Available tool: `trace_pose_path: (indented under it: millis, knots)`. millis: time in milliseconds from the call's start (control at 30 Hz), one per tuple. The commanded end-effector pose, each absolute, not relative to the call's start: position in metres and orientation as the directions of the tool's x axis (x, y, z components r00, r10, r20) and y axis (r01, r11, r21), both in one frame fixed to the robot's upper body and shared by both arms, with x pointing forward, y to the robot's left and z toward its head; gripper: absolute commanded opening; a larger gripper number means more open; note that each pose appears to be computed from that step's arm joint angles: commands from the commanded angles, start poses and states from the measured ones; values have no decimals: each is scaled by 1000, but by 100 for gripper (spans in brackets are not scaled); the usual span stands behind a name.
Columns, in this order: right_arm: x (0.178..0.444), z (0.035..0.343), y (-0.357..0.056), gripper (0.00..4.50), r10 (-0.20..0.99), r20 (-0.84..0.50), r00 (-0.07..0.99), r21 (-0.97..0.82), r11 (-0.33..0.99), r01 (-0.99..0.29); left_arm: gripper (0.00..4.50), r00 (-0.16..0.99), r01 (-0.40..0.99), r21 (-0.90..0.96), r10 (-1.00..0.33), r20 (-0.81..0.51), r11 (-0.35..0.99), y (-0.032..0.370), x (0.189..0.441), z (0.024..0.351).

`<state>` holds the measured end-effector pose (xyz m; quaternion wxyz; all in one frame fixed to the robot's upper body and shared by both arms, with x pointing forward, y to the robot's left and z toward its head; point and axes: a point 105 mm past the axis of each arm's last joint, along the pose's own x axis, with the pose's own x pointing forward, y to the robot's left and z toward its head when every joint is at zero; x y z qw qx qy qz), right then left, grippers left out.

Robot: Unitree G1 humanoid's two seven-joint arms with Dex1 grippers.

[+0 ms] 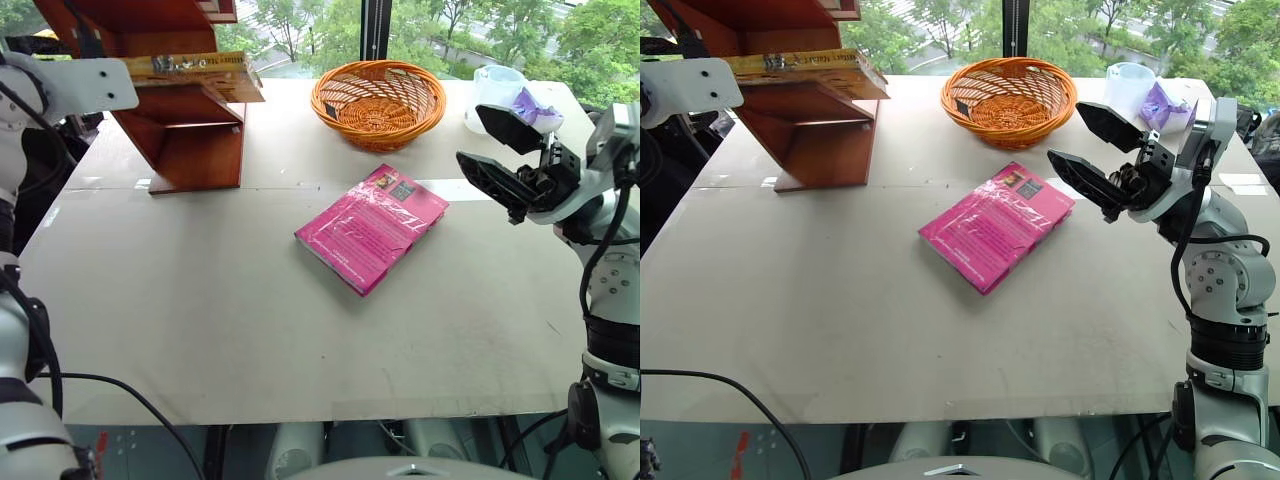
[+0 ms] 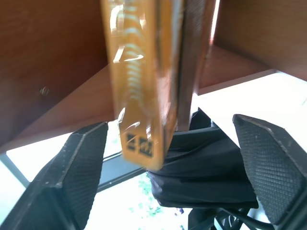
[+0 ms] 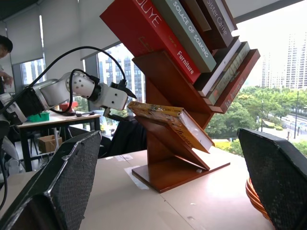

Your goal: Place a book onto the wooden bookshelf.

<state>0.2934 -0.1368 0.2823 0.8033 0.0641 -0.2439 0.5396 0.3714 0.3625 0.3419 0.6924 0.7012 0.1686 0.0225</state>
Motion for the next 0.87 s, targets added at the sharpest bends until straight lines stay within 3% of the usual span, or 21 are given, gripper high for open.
trace_pose_path:
  millis: [33, 67, 133, 233, 300, 400, 500, 633, 733, 867]
  knots:
    - [286, 293, -142, 450, 838, 471, 275, -217, 412, -885, 433, 976, 88, 988, 189, -112, 129, 349, 352, 374]
    - [286, 293, -143, 450, 839, 468, 276, -216, 412, -885, 433, 983, 82, 982, 148, -107, 168, 340, 350, 376]
    - [285, 287, -144, 450, 846, 447, 291, -212, 417, -884, 433, 991, 110, 926, -106, -76, 361, 289, 349, 378]
    - [285, 269, -150, 450, 861, 386, 331, -208, 431, -878, 433, 857, 393, 711, -512, -54, 583, 210, 334, 354]
    - [289, 255, -158, 450, 849, 355, 391, -178, 472, -864, 433, 753, 546, 585, -657, -31, 599, 180, 320, 330]
    - [298, 216, -177, 450, 813, 216, 541, -136, 574, -808, 433, 766, 566, 408, -640, 62, 716, 180, 319, 283]
    - [297, 172, -196, 450, 778, 52, 627, -151, 626, -765, 433, 781, 611, 223, -624, -19, 759, 182, 308, 215]
    - [292, 126, -220, 450, 703, -55, 709, -141, 698, -702, 433, 781, 621, 105, -600, -174, 777, 177, 282, 139]
    - [282, 99, -234, 450, 663, -104, 741, -120, 731, -672, 433, 812, 566, 5, -556, -179, 825, 176, 261, 106]
    - [270, 82, -243, 450, 631, -115, 767, -97, 761, -641, 433, 802, 575, 77, -543, -248, 814, 178, 238, 70]
